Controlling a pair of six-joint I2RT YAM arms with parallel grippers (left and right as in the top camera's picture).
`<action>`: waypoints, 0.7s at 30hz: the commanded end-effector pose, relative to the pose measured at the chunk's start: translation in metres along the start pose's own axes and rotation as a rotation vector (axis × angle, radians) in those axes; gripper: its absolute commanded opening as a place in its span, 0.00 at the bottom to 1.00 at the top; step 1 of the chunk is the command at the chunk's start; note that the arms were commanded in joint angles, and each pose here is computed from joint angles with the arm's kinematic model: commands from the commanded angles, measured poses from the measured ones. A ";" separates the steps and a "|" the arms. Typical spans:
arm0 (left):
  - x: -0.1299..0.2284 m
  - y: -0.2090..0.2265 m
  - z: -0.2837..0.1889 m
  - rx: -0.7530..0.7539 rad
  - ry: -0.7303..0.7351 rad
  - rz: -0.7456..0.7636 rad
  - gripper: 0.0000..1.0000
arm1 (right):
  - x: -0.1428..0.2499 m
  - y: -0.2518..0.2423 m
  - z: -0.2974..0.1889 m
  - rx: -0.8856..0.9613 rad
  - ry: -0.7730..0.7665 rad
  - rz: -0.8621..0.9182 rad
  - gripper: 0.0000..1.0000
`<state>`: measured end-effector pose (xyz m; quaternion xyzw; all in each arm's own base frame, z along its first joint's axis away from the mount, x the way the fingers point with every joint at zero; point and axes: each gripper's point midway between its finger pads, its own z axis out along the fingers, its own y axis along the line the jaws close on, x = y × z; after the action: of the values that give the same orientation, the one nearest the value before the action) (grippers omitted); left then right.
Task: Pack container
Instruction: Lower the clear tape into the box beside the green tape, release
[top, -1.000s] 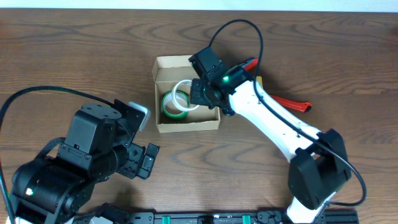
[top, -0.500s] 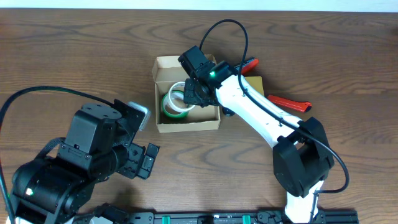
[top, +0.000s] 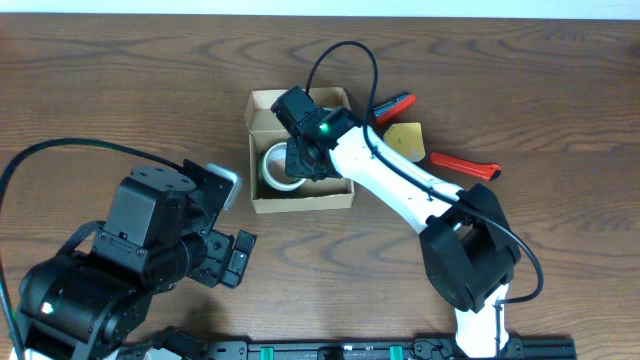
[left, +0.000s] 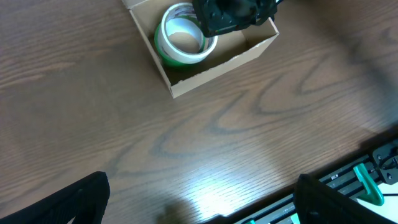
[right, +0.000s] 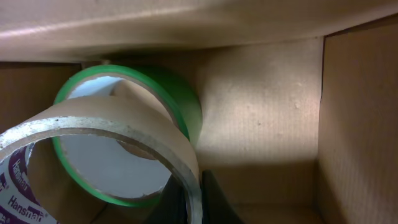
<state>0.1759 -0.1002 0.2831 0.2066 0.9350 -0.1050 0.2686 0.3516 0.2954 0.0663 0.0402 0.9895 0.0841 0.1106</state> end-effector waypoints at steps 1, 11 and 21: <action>-0.001 0.001 -0.003 -0.008 -0.008 -0.008 0.95 | -0.009 0.004 -0.005 0.011 -0.048 0.013 0.02; -0.001 0.001 -0.003 -0.008 -0.008 -0.008 0.95 | -0.008 0.011 -0.005 -0.003 -0.057 0.003 0.02; -0.001 0.001 -0.003 -0.008 -0.008 -0.008 0.95 | -0.011 0.016 -0.004 -0.020 -0.072 -0.014 0.12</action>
<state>0.1759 -0.1002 0.2831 0.2066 0.9350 -0.1050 0.2686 0.3559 0.3024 0.0686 0.0386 0.9869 0.0872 0.1302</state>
